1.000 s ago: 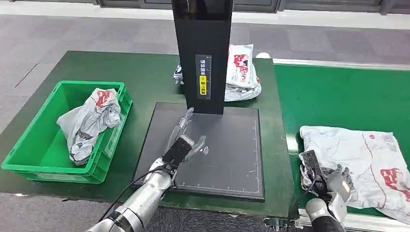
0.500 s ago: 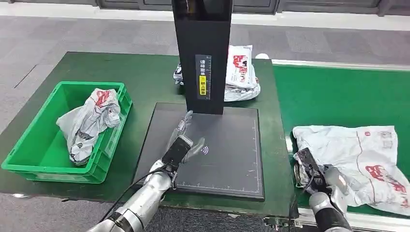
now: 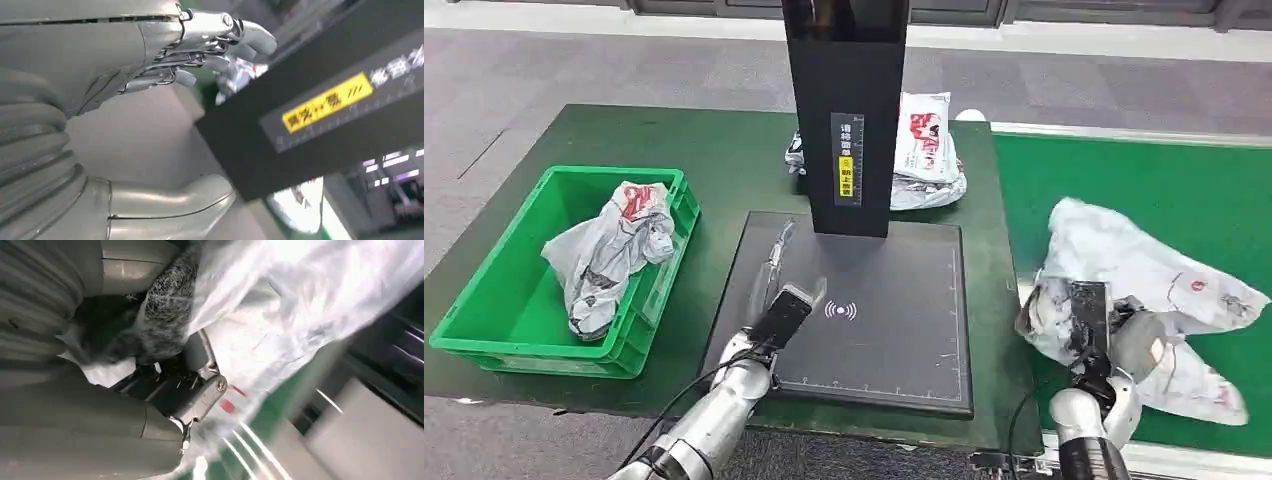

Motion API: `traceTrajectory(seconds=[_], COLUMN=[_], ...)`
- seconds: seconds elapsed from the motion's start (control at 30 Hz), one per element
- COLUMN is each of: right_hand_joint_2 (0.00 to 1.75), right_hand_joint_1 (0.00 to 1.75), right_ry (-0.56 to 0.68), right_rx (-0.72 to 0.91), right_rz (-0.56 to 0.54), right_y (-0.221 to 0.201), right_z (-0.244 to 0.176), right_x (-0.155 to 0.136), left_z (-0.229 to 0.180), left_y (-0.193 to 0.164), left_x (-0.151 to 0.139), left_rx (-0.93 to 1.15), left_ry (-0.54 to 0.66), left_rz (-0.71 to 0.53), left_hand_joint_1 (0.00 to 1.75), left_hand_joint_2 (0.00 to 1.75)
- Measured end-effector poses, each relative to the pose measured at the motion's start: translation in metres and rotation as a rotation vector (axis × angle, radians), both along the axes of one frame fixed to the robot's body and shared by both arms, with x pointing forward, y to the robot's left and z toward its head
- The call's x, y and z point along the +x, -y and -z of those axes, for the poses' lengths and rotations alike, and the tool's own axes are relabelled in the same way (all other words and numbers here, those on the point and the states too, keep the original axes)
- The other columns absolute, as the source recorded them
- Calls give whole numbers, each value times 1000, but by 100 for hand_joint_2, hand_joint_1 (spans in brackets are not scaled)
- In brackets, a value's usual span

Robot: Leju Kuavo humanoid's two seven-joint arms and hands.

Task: Moved the parcel from conveyor to table for the left to box.

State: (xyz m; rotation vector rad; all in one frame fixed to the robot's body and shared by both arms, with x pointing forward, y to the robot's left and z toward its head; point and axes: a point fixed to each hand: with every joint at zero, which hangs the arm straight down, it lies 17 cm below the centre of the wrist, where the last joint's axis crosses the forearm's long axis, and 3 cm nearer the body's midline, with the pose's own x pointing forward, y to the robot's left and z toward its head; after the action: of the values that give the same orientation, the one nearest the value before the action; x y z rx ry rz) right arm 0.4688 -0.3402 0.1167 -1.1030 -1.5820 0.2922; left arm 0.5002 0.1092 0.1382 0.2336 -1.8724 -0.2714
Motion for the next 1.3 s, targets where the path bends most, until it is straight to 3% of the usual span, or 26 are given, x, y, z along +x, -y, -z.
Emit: traceTrajectory(seconds=[0.1, 0.2, 0.43, 0.57, 0.73, 0.9, 1.17, 1.3], right_hand_joint_2=[175, 175, 175, 175, 175, 175, 175, 175], right_hand_joint_1=[175, 175, 175, 175, 175, 175, 175, 175], right_ry=[216, 301, 208, 77, 55, -56, -338, -395], right_rx=[12, 31, 117, 149, 107, 83, 68, 80], right_rz=[-66, -130, -461, -722, -810, -919, -1251, -1275], right_y=[-20, -45, -171, -260, -304, -334, -400, -401], right_z=[-60, -94, -114, -114, -121, -99, -2, 20], right_x=[-15, -23, -2, 22, 29, 27, -35, -45], left_z=[-6, -13, -44, -58, -66, -69, -73, -72], left_y=[-6, -7, -6, -7, -5, -5, -9, -9], left_x=[1, 2, 11, 16, 20, 21, 20, 20], left_rx=[8, 7, -37, -59, -70, -72, -81, -79], left_ry=[31, 56, 122, 151, 161, 169, 190, 190], left_rz=[-24, -25, -38, -51, -51, -50, -66, -70], left_hand_joint_1=[0, 0, 0, 0, 0, 0, 0, 0], left_hand_joint_2=[175, 175, 175, 175, 175, 175, 175, 175])
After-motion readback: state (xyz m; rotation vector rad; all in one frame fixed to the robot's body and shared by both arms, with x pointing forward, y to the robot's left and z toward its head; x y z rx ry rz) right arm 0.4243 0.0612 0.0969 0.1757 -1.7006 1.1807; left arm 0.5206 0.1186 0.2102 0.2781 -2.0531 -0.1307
